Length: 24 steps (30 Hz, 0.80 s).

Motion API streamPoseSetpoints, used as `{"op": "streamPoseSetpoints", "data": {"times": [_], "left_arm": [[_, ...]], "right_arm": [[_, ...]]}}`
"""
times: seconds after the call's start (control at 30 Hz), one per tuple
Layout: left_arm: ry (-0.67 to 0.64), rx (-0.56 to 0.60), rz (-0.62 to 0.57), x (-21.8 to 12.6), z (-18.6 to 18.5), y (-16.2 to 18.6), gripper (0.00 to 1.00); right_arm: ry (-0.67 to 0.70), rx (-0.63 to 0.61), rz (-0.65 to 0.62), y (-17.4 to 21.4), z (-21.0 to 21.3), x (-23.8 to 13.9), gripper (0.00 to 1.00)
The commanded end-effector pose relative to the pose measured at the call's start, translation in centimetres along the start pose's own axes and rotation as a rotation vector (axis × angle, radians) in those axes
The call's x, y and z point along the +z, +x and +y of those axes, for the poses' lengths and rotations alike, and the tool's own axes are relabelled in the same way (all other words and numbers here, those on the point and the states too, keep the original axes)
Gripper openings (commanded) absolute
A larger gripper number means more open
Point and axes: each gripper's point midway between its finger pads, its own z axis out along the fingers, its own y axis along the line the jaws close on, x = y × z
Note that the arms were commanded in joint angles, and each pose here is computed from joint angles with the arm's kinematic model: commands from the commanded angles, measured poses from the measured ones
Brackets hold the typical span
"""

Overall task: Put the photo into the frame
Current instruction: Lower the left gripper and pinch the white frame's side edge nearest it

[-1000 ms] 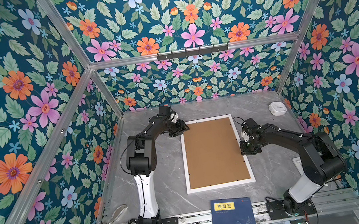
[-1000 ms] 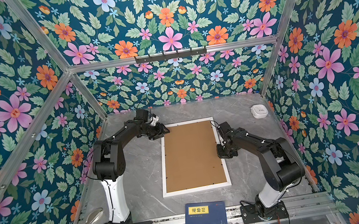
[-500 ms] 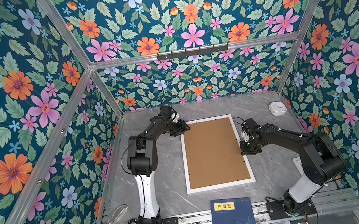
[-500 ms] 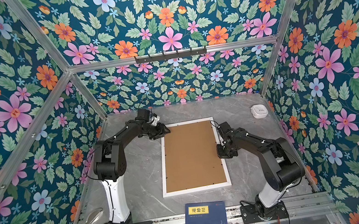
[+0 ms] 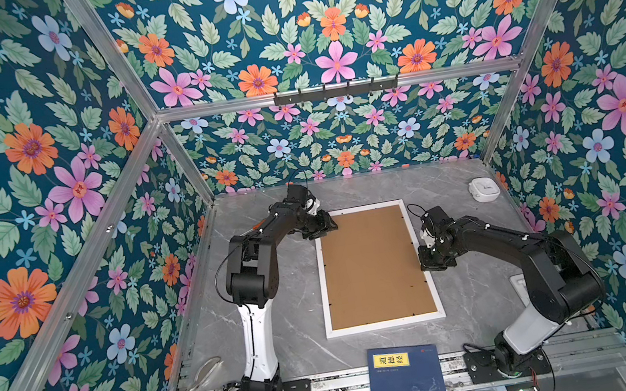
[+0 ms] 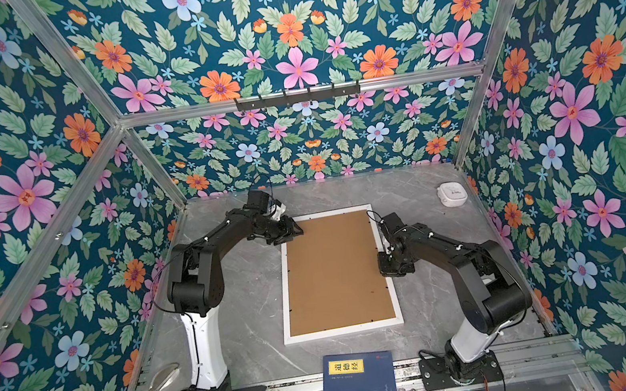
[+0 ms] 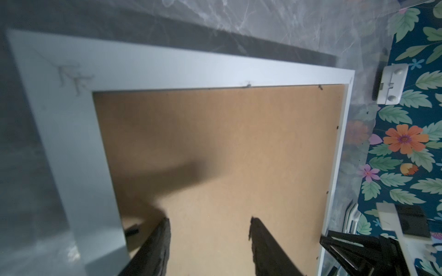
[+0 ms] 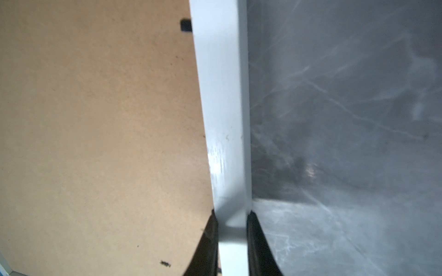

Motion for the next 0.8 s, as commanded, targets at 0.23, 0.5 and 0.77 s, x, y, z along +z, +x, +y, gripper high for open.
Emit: {"op": "streamPoseSetpoints", "data": {"times": [0.23,0.5,0.77], "left_arm": [[-0.018,0.049,-0.105,-5.5,-2.6,-0.7,0.57],[-0.116,0.009,-0.064,-5.8,0.8,4.4,0.56],[-0.185,-0.023,-0.013,-6.2,3.6,9.5,0.49]], "right_arm": [[0.043,0.015,0.03,1.1,-0.9,0.2,0.0],[0.019,0.015,0.015,0.6,-0.4,-0.2,0.06],[-0.035,0.03,0.01,-0.2,1.0,-1.0,0.18]]}}
